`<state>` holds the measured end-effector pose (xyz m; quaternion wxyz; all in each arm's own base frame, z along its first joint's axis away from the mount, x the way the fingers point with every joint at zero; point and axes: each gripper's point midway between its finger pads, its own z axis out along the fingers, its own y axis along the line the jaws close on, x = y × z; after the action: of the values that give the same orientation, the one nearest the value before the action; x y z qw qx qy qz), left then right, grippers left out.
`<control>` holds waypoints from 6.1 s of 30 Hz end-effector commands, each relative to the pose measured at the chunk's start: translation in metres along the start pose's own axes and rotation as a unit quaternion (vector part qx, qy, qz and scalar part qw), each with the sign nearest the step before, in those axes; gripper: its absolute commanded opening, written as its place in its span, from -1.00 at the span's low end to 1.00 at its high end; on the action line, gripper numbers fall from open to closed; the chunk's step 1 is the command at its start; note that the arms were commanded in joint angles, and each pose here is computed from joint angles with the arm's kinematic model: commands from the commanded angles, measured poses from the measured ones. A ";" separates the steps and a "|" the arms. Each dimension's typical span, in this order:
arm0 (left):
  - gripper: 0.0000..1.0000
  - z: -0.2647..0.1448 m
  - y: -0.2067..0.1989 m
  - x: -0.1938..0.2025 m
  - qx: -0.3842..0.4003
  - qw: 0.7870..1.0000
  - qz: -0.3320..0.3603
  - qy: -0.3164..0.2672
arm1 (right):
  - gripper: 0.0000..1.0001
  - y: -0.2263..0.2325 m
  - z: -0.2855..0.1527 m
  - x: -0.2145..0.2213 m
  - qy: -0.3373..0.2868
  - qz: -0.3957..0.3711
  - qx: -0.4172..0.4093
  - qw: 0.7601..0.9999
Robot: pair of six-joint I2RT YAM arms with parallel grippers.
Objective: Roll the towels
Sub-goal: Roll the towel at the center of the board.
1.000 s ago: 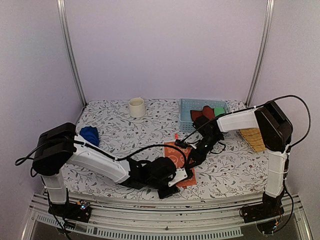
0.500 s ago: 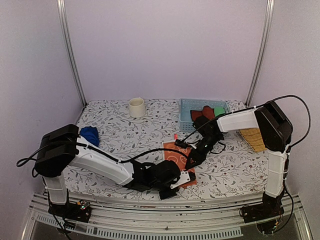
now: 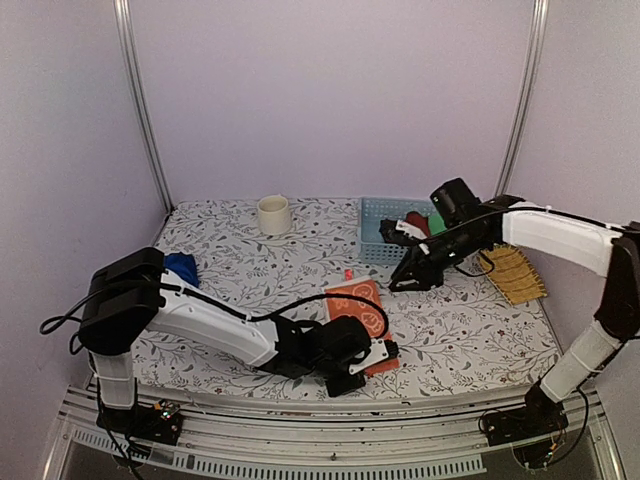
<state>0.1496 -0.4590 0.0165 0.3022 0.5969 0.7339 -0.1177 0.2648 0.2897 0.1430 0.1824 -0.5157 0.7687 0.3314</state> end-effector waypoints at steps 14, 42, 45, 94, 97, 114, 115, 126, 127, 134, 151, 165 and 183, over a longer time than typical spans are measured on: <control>-1.00 0.003 -0.029 0.005 0.251 0.939 -0.225 0.065 | 0.98 0.022 -0.147 -0.040 -0.189 -0.106 0.236 0.947; -1.00 -0.003 -0.009 -0.013 0.392 0.826 -0.405 0.026 | 0.18 0.088 0.040 0.107 0.051 -0.333 0.068 0.939; -1.00 -0.003 -0.010 -0.011 0.393 0.821 -0.413 0.024 | 0.15 0.093 0.053 0.109 0.060 -0.346 0.058 0.935; -0.36 -0.068 0.048 0.013 0.223 0.890 -0.376 -0.132 | -0.95 0.063 0.105 0.127 0.181 0.069 -0.263 0.945; -0.29 -0.091 0.048 0.010 0.139 0.925 -0.306 -0.175 | -0.95 0.056 0.111 0.126 0.190 0.096 -0.267 0.940; -0.36 -0.030 -0.015 -0.012 -0.018 0.994 0.108 -0.016 | -0.95 0.046 0.123 0.129 0.202 0.138 -0.267 0.932; -0.33 -0.027 -0.016 -0.011 -0.017 0.994 0.111 -0.011 | -0.95 0.046 0.123 0.128 0.201 0.137 -0.267 0.933; -0.46 0.001 -0.016 0.016 -0.018 0.992 0.116 0.037 | -0.95 0.047 0.122 0.128 0.198 0.137 -0.270 0.932; -0.50 0.002 -0.014 0.017 -0.021 0.992 0.116 0.038 | -0.94 0.047 0.122 0.128 0.197 0.136 -0.271 0.932; -1.00 0.001 -0.015 0.016 -0.001 0.995 0.097 0.035 | -0.67 0.056 0.098 0.101 0.167 0.096 -0.265 0.945; -1.00 0.010 -0.027 0.016 0.348 0.901 -0.240 0.101 | -0.15 0.091 -0.037 0.044 -0.036 -0.168 -0.024 0.985; -1.00 0.024 -0.014 0.027 0.412 0.829 -0.360 0.115 | -0.17 0.074 0.058 0.094 0.104 -0.356 0.117 0.921; -1.00 0.026 0.000 0.032 0.414 0.823 -0.377 0.099 | -0.64 0.068 0.108 0.127 0.165 -0.367 0.064 0.913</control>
<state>0.1475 -0.4702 0.0135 -0.0956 0.3863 0.7693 -0.4999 0.1491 0.2964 0.0173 0.2134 -0.7904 0.5656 0.0990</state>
